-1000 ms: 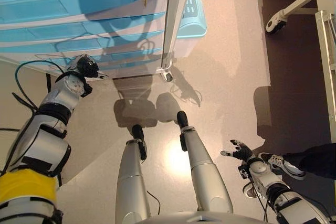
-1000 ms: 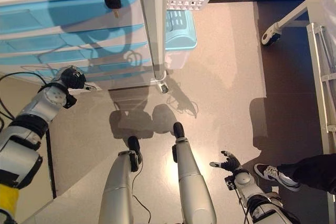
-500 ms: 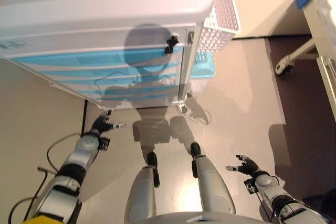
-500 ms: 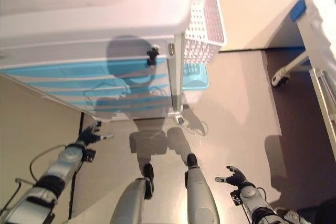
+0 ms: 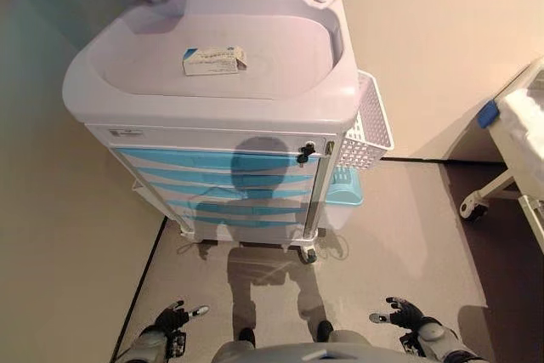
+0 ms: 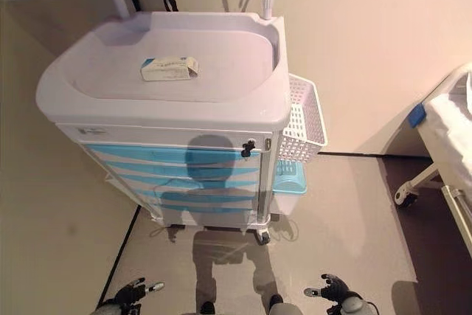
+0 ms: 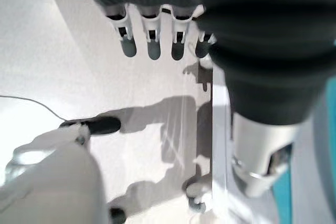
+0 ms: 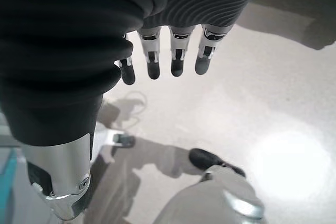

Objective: Open the drawer and pick up the medicine

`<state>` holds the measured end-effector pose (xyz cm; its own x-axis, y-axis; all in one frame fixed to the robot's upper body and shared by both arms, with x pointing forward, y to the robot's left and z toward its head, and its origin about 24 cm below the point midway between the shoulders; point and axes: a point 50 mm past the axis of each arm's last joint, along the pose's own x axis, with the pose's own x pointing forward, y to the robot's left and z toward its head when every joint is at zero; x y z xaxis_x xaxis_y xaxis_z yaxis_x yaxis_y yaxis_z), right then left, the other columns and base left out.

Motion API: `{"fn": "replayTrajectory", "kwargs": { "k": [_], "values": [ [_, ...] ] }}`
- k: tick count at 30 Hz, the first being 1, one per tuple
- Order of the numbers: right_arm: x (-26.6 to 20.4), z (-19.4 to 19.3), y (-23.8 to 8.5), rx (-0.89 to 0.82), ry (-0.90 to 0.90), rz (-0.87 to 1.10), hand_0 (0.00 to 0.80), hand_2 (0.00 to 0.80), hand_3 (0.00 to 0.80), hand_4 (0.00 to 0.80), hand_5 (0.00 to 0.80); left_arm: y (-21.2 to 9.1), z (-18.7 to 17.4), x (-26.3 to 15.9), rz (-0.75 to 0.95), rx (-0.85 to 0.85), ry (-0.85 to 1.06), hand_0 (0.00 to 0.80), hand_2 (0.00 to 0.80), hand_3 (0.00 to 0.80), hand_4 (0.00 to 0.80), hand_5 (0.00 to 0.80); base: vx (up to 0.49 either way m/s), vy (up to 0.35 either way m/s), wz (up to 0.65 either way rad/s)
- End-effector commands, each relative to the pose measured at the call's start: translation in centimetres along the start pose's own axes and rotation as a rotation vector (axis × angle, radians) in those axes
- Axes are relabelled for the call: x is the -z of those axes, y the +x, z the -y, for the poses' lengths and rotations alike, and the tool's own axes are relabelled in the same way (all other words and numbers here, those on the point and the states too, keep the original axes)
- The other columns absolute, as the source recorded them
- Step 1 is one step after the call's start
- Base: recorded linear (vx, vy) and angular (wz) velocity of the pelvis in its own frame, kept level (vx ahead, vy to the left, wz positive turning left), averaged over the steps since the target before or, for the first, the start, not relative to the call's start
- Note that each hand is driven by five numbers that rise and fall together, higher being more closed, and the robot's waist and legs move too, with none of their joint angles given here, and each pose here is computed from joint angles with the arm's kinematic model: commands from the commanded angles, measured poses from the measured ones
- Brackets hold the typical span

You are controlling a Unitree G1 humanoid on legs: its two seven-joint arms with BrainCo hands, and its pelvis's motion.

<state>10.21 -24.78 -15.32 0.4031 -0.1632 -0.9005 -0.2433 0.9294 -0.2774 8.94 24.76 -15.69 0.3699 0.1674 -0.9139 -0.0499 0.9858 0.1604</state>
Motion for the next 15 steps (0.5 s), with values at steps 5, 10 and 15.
{"fn": "replayTrajectory", "kwargs": {
  "k": [5,10,15],
  "values": [
    [-0.2,-1.4,0.1,-0.050,0.042,-0.003,0.000,0.000,0.000,0.000,0.000,0.2,2.3,-0.3,0.012,0.064,0.131,0.000,0.000,0.000,0.000,0.000,0.000,-0.042,0.03],
    [0.0,-1.9,0.1,-0.056,0.036,-0.015,0.000,0.000,0.000,0.000,0.000,0.1,3.0,0.4,-0.011,0.070,0.134,0.000,0.000,0.000,0.000,0.000,0.036,-0.031,0.04],
    [0.7,-2.5,0.0,-0.072,0.013,-0.039,0.000,0.000,0.000,0.000,0.000,0.2,3.4,0.4,-0.007,0.084,0.235,0.000,0.000,0.000,0.000,0.000,0.050,-0.009,0.02]
  ]
}}
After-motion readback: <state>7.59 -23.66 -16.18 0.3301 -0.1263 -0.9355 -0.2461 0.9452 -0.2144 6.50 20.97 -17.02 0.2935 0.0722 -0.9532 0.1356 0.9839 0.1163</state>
